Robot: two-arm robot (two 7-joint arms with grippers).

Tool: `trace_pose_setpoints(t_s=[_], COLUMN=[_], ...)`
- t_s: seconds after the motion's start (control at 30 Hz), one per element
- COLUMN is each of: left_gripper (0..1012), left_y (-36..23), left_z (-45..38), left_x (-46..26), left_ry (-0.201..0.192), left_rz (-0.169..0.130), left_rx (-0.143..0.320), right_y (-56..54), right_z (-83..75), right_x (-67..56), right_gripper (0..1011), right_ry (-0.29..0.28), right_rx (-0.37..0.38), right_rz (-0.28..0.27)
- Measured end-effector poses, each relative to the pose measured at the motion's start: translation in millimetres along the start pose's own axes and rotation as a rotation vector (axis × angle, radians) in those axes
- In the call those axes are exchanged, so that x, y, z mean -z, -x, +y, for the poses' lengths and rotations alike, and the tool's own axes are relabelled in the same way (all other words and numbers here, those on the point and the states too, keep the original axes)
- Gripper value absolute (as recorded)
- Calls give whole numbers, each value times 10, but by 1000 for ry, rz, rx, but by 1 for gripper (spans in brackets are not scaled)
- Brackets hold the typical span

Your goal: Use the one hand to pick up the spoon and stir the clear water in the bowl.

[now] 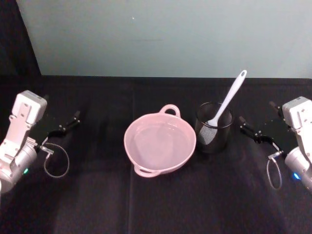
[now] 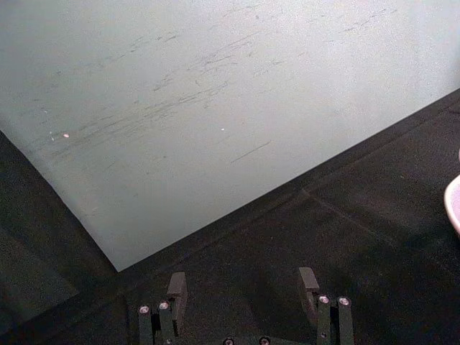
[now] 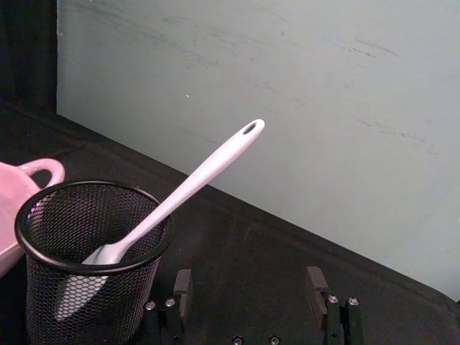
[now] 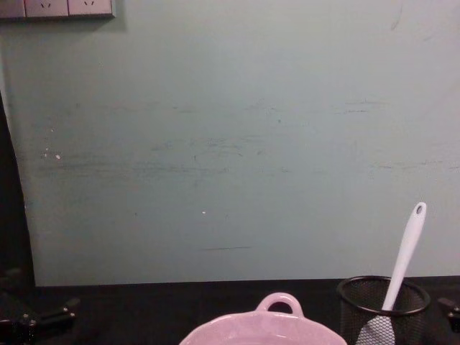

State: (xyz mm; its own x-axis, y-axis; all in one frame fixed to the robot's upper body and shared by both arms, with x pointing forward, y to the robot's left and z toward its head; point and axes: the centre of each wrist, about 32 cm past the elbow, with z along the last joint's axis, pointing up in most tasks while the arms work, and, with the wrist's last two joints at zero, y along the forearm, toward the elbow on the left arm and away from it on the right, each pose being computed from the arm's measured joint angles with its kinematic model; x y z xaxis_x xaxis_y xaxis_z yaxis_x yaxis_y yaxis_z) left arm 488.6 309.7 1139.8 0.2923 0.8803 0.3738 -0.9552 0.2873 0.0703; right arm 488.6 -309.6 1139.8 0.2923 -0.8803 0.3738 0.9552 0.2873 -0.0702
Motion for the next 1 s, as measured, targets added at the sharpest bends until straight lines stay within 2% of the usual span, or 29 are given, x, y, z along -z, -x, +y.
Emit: trace_pose_setpoints(t_s=[0.93,1.0], left_gripper=[1011,1011], left_y=[0,0], left_z=[0,0], left_x=[0,0], left_ry=[0,0], left_rz=[0,0], left_rx=[0,0], right_y=[0,-45], right_z=[0,-7], right_x=[0,-16], right_gripper=[1002,1003], right_ry=[0,-2], right_rx=[0,-2], right_rz=[0,4])
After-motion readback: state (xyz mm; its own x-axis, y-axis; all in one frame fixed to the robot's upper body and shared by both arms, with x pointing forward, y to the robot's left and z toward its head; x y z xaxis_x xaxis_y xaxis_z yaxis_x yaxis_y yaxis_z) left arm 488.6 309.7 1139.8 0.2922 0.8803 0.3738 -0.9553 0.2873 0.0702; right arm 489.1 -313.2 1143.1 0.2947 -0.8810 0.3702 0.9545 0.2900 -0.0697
